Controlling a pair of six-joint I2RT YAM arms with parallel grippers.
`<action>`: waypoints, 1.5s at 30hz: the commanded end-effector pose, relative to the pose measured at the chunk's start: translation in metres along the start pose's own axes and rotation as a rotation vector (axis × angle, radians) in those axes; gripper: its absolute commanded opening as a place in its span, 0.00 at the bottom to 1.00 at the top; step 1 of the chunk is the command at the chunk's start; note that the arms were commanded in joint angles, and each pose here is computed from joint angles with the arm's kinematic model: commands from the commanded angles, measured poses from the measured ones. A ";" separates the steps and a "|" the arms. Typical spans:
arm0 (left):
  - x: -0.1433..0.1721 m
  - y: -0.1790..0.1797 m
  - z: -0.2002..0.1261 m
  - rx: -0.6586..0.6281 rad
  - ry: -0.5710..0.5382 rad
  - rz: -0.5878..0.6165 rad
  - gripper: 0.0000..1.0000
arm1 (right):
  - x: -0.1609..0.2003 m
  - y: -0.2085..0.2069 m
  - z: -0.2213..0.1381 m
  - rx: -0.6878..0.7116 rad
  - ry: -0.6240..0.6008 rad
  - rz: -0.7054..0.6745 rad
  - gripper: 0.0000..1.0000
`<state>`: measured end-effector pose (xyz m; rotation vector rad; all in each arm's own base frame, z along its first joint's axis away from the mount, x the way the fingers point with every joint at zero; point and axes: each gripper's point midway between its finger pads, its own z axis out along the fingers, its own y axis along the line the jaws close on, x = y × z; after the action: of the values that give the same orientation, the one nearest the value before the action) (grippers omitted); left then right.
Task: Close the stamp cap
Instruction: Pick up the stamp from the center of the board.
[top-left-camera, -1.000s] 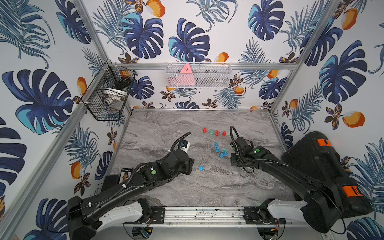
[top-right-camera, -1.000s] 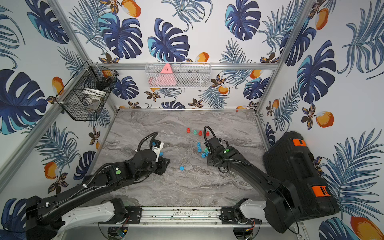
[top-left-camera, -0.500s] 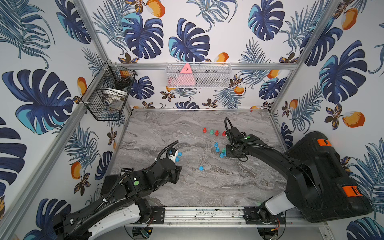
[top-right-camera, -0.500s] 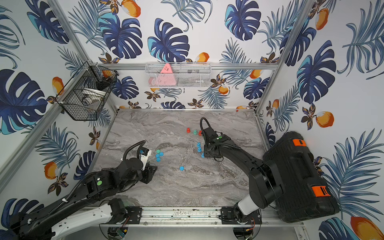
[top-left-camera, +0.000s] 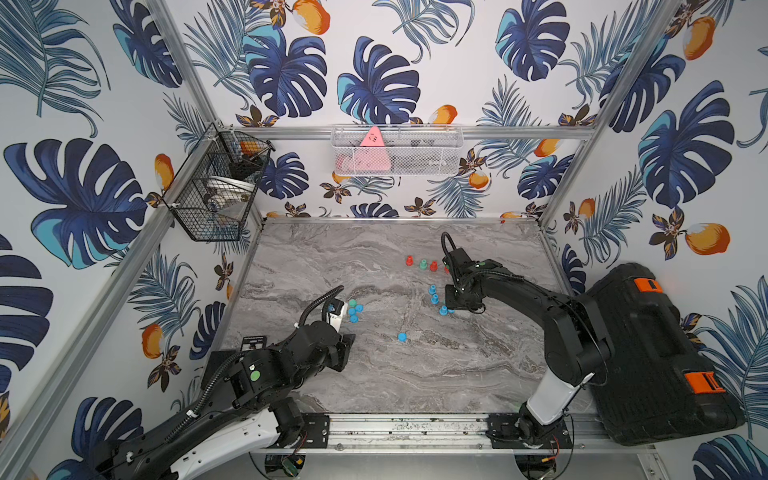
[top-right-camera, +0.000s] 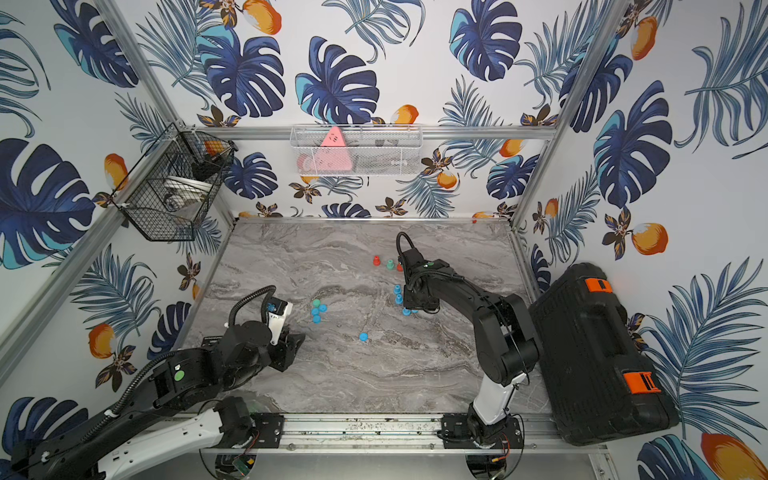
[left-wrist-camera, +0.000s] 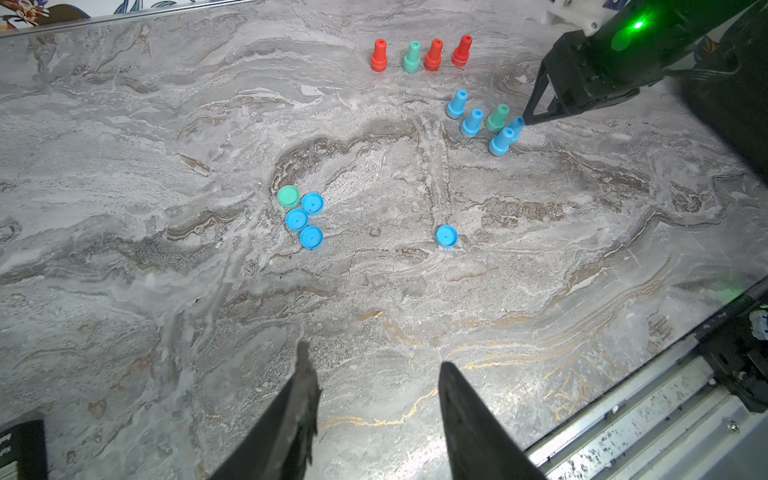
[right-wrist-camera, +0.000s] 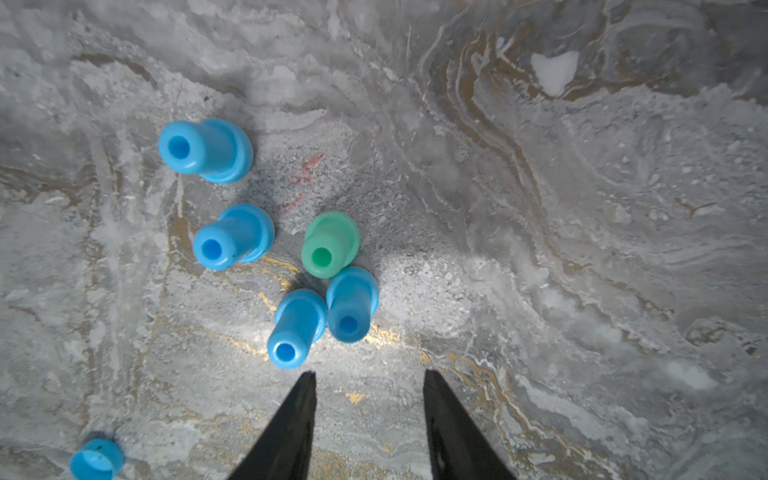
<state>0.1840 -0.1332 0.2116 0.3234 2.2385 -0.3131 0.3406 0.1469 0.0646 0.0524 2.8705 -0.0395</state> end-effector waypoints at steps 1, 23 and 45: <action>-0.004 -0.001 -0.003 0.016 -0.026 -0.001 0.52 | -0.004 0.005 0.004 -0.010 -0.004 -0.002 0.45; -0.006 0.000 -0.006 0.016 -0.041 -0.009 0.52 | -0.010 0.003 0.024 0.012 0.023 -0.010 0.40; -0.006 0.000 -0.006 0.017 -0.042 -0.009 0.51 | -0.003 -0.004 0.015 0.024 0.026 -0.006 0.19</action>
<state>0.1810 -0.1312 0.2174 0.3155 2.2140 -0.3438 0.3508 0.1472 0.0449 0.0448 2.8979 -0.0512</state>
